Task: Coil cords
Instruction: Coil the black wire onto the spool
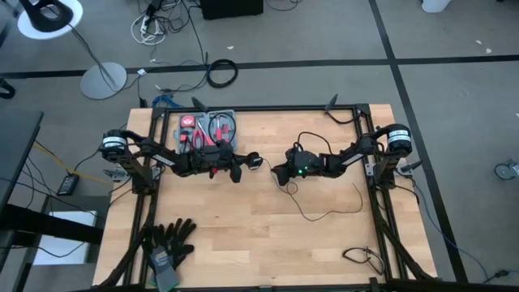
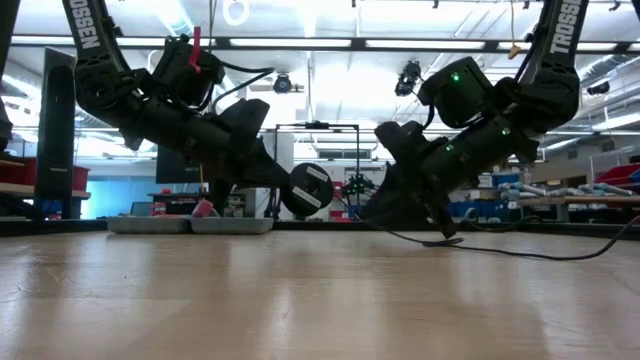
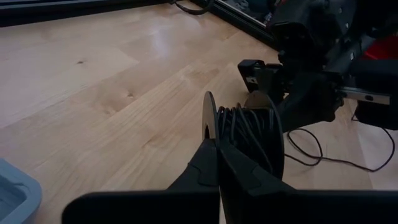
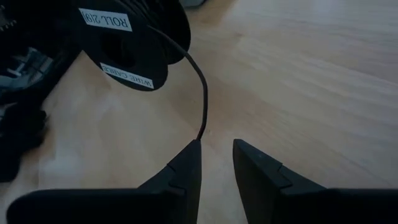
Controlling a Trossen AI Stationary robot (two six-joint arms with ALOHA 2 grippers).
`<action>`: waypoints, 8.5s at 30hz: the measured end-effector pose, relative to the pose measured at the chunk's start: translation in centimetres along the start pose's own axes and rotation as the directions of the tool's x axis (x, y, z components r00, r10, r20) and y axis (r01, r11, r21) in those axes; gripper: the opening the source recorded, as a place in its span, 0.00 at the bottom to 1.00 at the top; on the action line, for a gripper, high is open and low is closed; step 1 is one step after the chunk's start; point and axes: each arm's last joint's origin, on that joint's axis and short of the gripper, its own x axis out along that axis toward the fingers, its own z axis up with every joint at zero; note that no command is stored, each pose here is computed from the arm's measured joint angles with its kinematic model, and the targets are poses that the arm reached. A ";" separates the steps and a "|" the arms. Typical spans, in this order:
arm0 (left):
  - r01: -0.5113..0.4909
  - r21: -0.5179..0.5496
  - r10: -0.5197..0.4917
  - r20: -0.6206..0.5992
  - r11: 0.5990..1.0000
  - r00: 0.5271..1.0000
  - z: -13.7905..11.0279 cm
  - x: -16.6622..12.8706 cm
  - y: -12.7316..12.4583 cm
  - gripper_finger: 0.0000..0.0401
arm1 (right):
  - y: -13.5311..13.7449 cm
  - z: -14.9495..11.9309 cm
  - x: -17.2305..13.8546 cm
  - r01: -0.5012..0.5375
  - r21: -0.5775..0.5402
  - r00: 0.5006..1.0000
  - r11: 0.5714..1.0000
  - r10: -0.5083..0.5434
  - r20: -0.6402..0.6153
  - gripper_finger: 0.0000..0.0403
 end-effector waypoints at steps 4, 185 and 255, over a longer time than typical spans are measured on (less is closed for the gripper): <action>0.000 0.000 0.000 0.001 1.000 1.000 0.0 0.0 0.0 0.00 | 0.1 0.3 0.0 -0.036 0.036 0.999 0.999 0.036 0.002 0.23; 0.031 -0.062 -0.028 0.035 0.998 0.999 0.7 0.1 0.4 0.00 | 4.2 0.1 3.2 0.015 -0.271 0.967 0.963 -0.083 -0.239 0.00; -0.058 -0.040 0.053 -0.128 0.998 0.990 -0.9 0.0 1.2 0.00 | 2.0 -0.1 -5.5 -0.040 -0.315 0.992 0.948 0.075 0.100 0.08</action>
